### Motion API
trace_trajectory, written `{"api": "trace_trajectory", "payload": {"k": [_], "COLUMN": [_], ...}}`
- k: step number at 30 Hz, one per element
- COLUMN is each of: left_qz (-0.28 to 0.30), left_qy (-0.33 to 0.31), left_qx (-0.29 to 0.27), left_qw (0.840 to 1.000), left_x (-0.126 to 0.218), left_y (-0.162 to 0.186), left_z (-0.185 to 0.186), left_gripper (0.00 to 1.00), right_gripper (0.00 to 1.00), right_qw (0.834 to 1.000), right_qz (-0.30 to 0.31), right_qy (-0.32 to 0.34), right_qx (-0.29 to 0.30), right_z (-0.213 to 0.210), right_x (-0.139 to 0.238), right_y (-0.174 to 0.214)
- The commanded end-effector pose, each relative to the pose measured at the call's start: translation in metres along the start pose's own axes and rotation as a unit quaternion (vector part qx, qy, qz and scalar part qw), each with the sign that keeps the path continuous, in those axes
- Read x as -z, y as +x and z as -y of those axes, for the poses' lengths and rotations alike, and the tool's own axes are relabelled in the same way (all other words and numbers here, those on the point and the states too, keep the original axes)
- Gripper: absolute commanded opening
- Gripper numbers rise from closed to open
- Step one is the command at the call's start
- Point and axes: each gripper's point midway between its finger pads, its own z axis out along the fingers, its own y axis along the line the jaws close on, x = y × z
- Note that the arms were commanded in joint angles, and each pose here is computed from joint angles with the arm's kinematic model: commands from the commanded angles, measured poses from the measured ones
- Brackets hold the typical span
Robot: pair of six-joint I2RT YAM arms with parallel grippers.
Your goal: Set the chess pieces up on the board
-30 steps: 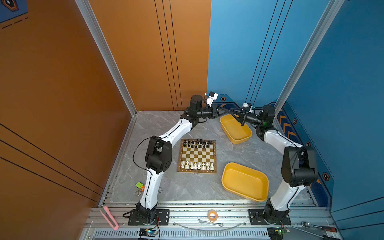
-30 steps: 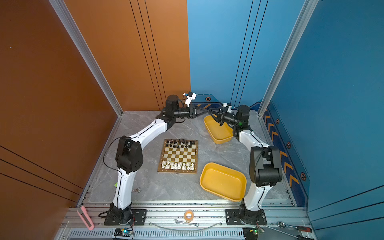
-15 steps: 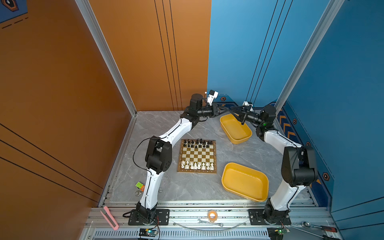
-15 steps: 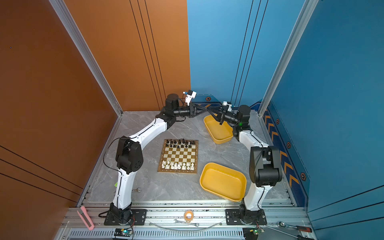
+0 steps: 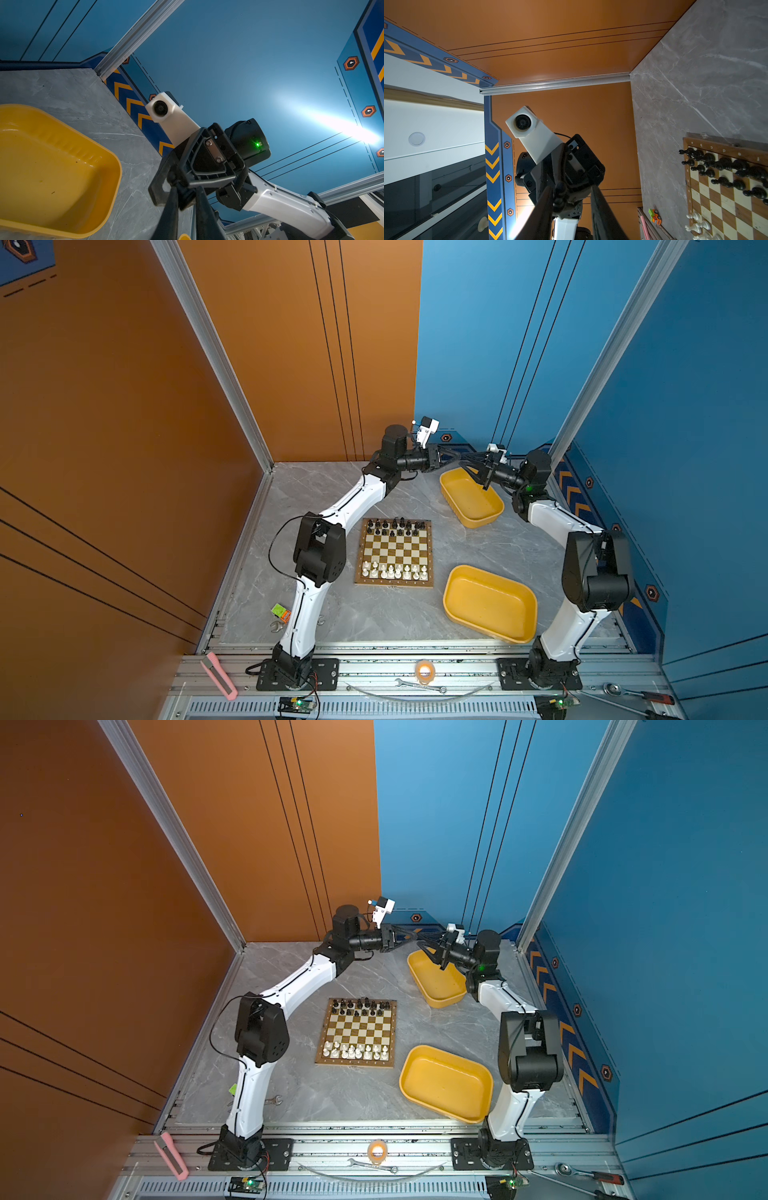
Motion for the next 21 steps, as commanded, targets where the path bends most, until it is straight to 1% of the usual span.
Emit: {"api": "trace_trajectory", "payload": {"k": [1, 6, 10, 16, 21], "left_qz": [-0.008, -0.009, -0.005, 0.001, 0.007], "left_qy": [0.014, 0.015, 0.011, -0.001, -0.011], "left_qx": [-0.007, -0.006, -0.007, -0.013, -0.016], "left_qw": [1.000, 1.000, 1.000, 1.000, 1.000], "left_x": [-0.0097, -0.0118, -0.0115, -0.0107, -0.0115], "left_y": [0.0040, 0.0062, 0.0051, 0.0035, 0.0014], "left_z": [0.0093, 0.0093, 0.0085, 0.0056, 0.0023], "left_gripper": [0.04, 0.04, 0.03, 0.03, 0.05], "right_gripper": [0.33, 0.33, 0.28, 0.26, 0.20], "right_qw": [1.000, 1.000, 1.000, 1.000, 1.000], "right_qz": [0.000, 0.002, -0.002, 0.005, 0.006], "right_qy": [-0.001, -0.010, -0.015, -0.008, -0.010], "right_qx": [0.009, 0.008, 0.009, 0.002, 0.008], "right_z": [-0.0045, -0.0089, -0.0134, -0.0069, -0.0115], "right_x": [-0.0026, -0.0034, -0.0029, 0.0029, 0.0014], "right_y": [-0.0048, -0.0086, -0.0064, -0.0082, -0.0094]}}
